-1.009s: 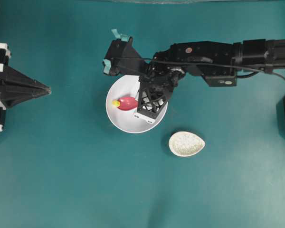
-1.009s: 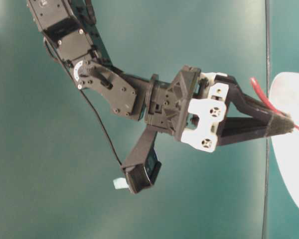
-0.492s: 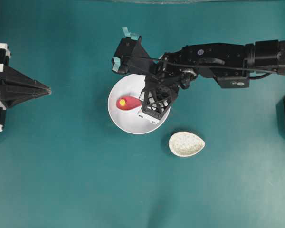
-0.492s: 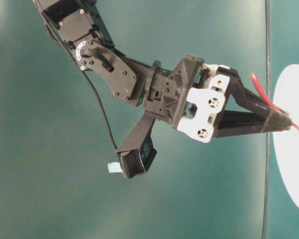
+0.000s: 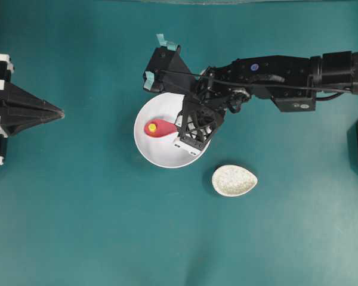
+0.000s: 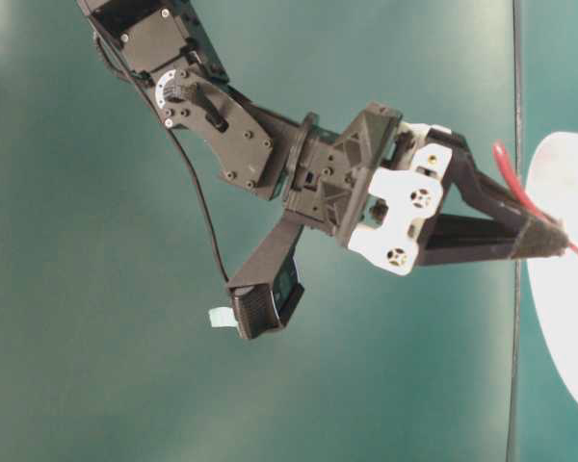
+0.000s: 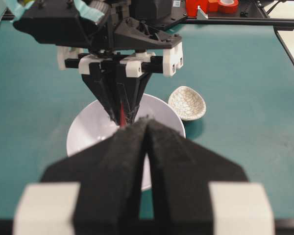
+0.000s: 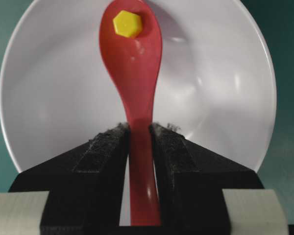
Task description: Scoop the yellow hexagonal prism block from the bowl with a spoon using the right arm.
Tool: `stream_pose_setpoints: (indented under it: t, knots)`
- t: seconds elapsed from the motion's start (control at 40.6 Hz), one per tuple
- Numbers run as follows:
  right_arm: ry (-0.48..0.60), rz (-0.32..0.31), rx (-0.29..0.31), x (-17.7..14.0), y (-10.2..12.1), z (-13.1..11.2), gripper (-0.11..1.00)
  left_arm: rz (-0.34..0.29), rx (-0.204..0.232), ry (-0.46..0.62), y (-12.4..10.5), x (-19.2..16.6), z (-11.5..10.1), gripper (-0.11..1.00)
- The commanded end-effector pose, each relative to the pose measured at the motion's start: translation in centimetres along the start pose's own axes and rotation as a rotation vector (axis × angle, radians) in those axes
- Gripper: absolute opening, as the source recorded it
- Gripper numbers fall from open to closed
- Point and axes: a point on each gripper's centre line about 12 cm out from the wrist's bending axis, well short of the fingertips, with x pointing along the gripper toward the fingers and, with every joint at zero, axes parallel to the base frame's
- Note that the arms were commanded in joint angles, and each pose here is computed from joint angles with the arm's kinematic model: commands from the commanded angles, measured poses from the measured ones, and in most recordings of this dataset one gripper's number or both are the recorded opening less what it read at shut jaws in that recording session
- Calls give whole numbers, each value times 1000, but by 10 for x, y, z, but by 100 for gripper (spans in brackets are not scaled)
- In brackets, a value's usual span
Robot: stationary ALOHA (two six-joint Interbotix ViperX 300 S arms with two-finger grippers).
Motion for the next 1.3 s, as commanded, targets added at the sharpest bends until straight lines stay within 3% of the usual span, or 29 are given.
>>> stream_pose_setpoints:
  t: [0.0, 0.615, 1.28]
  knots:
    - [-74, 24, -5, -20, 7, 11, 22, 1, 1, -14, 0, 2, 6, 0]
    - [-88, 29, -7, -20, 8, 11, 22, 1, 1, -14, 0, 2, 6, 0]
    - [-383, 91, -27, -37, 8, -18, 22, 1, 1, -17, 0, 1, 7, 0]
